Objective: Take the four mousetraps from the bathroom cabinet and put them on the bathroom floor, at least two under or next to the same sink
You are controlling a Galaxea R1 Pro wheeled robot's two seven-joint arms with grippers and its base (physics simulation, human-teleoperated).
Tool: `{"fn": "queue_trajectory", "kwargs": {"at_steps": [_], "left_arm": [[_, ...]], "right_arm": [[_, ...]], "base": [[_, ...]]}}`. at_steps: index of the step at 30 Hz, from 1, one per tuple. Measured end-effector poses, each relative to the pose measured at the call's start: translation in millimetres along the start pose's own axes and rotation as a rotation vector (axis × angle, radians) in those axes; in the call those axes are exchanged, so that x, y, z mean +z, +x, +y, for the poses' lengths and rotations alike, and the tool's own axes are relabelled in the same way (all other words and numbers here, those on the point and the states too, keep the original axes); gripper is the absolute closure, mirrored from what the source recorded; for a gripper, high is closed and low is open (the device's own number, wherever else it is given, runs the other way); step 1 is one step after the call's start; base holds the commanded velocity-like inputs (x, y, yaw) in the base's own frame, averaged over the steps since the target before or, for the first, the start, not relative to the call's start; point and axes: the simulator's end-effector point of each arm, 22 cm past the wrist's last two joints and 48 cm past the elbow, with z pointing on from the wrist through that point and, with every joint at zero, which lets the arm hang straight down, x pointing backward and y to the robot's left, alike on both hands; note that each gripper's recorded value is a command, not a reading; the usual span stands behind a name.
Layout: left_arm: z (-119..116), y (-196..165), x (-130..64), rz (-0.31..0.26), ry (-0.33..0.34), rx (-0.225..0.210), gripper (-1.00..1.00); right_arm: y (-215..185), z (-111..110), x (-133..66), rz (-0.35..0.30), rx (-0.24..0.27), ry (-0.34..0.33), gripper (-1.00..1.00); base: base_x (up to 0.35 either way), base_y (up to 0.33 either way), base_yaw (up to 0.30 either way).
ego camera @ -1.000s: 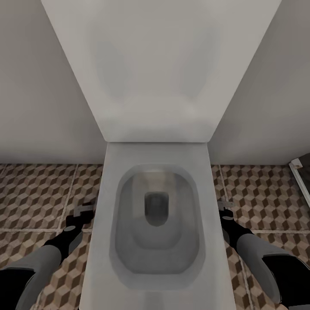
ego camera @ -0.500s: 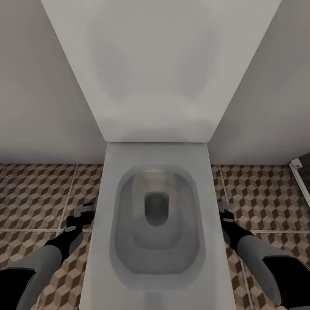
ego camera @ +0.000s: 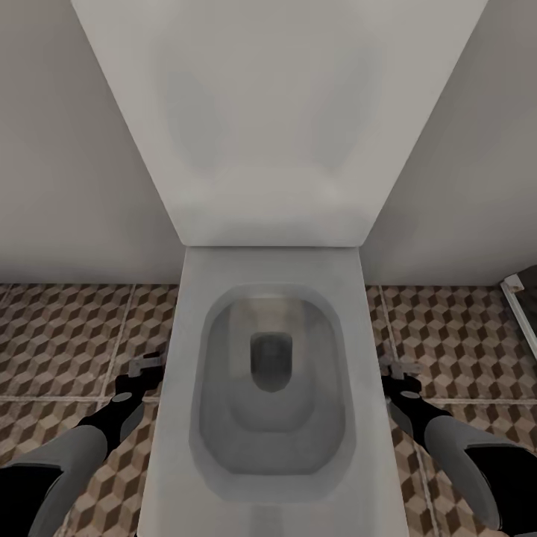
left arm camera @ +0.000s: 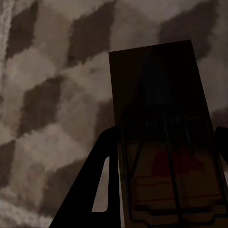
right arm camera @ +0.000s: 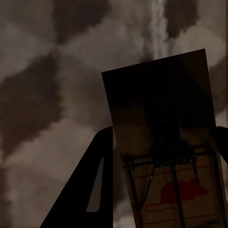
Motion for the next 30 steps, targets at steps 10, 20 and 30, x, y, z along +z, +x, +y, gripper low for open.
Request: {"fn": "queue_trajectory", "kwargs": {"at_steps": [10, 20, 30], "left_arm": [[0.0, 0.2, 0.0, 0.001, 0.000, 0.000, 1.00], [-2.0, 0.4, -0.3, 0.001, 0.002, 0.000, 1.00], [-3.8, 0.6, -0.5, 0.001, 0.004, -0.003, 1.00]], "right_arm": [[1.0, -0.3, -0.1, 0.000, 0.000, 0.000, 1.00], [1.3, 8.6, -1.2, 0.001, 0.001, -0.014, 1.00], [10.5, 21.1, -2.9, 0.022, 0.000, -0.059, 1.00]], "base": [[0.000, 0.000, 0.000], [0.000, 0.000, 0.000], [0.000, 0.000, 0.000]]}}
